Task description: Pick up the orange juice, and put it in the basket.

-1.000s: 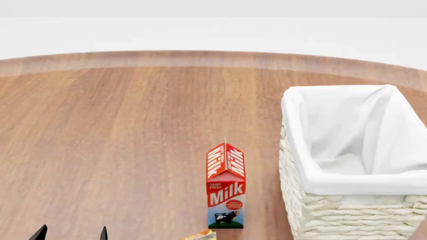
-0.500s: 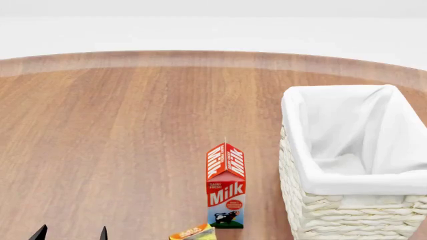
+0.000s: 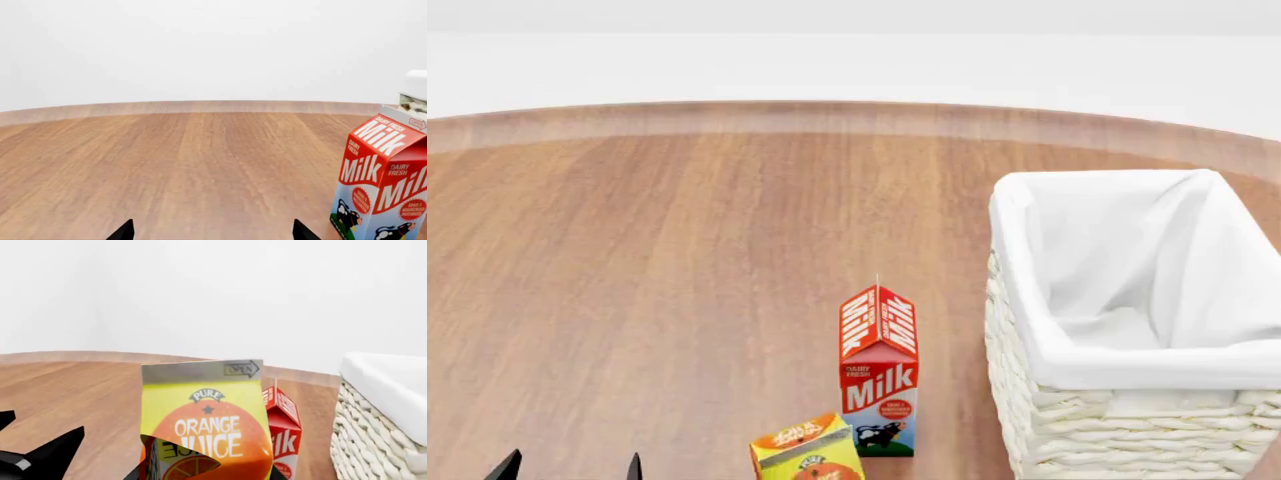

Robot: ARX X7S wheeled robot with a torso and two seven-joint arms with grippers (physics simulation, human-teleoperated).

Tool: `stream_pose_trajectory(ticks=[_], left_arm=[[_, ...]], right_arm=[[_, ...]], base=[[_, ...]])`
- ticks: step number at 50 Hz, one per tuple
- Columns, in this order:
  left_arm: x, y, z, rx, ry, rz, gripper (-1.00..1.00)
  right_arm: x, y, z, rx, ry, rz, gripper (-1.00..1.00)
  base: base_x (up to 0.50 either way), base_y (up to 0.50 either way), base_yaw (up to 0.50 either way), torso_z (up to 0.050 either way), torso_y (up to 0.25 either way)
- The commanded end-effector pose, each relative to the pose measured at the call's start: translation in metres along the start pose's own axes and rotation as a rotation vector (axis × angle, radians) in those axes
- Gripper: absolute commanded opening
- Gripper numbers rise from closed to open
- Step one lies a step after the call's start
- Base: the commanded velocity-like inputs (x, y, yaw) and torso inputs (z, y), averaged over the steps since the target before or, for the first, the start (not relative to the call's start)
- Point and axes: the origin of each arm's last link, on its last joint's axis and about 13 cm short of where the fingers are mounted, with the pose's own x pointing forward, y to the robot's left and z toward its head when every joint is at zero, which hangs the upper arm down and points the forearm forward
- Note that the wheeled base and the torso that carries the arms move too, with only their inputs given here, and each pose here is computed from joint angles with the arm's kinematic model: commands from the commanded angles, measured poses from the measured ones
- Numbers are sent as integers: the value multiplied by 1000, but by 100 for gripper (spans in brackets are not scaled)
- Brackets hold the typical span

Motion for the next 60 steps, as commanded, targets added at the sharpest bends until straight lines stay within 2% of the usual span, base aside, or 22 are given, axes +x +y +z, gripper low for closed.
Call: stream_pose_trajectory(ticks=[1,20,35,60], left_arm=[[0,0,0,0,0,0,100],[0,0,0,0,0,0,100],[0,0,0,0,0,0,100],[0,0,0,0,0,0,100]], right_arm=[[1,1,25,-52,-81,-5,-100],[2,2,59,-38,-157,-21,-100],[5,2,81,-58,-208,-45,-100],[1,-8,125,-72,-304,-91,-100]], base=[[0,0,0,0,0],[0,0,0,0,1],[0,0,0,0,1],[0,0,0,1,1]])
